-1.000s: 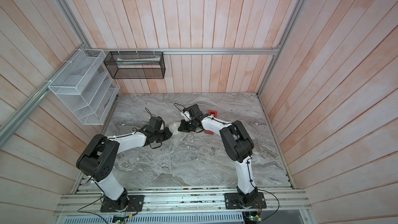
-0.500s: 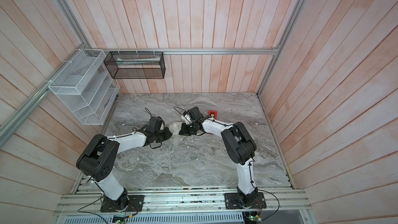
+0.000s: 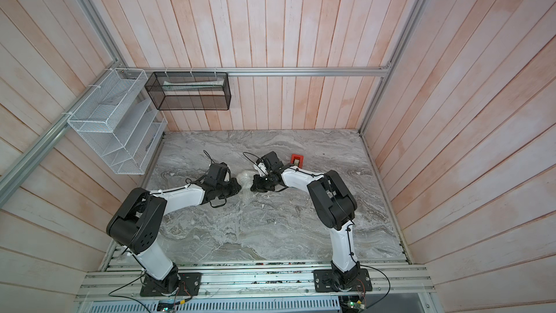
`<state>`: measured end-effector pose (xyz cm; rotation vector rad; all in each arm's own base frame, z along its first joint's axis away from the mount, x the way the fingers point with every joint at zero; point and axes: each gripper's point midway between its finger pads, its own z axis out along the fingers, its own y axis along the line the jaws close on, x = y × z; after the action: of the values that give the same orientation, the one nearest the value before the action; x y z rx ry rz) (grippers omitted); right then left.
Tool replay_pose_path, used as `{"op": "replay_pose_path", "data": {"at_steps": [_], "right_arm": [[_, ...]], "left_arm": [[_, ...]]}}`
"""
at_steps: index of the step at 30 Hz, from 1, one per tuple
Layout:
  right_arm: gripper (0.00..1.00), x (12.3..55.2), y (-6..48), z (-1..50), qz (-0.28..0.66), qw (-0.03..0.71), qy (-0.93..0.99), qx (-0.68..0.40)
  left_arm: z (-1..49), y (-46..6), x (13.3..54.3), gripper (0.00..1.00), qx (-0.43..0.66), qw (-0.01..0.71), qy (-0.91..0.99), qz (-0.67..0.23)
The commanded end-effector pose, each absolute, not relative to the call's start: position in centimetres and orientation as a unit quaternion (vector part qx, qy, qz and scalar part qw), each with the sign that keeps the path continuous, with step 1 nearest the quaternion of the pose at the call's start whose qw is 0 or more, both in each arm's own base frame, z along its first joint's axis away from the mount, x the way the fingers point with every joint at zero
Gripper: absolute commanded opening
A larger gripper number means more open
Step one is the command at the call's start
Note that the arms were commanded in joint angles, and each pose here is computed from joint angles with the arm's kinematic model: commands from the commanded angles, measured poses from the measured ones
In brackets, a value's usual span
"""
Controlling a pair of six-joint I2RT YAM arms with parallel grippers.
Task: Wrap bowls in bubble wrap
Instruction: Stick the tape on the bubble wrap.
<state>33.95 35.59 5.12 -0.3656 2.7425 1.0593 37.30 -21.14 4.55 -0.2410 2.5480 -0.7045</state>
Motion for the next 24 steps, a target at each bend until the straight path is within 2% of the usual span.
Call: {"op": "replay_pose_path", "data": {"at_steps": [1, 13, 18, 24], "right_arm": [[0.0, 31.8, 29.5, -3.2, 0.236, 0.009, 0.97, -0.064], [0.0, 31.2, 27.0, -3.2, 0.227, 0.008, 0.973, -0.046], [0.0, 31.5, 26.6, -1.6, 0.234, 0.017, 0.971, -0.051], [0.0, 32.5, 28.8, 2.5, 0.304, 0.04, 0.949, -0.071]], "left_arm": [[4.7, -20.8, 37.5, 0.13, -0.093, 0.243, 0.932, -0.254], [4.2, -20.1, 37.3, 0.13, -0.098, 0.24, 0.935, -0.241], [3.9, -20.0, 37.5, 0.13, -0.102, 0.238, 0.936, -0.239], [3.9, -20.0, 37.7, 0.13, -0.103, 0.238, 0.936, -0.237]]}}
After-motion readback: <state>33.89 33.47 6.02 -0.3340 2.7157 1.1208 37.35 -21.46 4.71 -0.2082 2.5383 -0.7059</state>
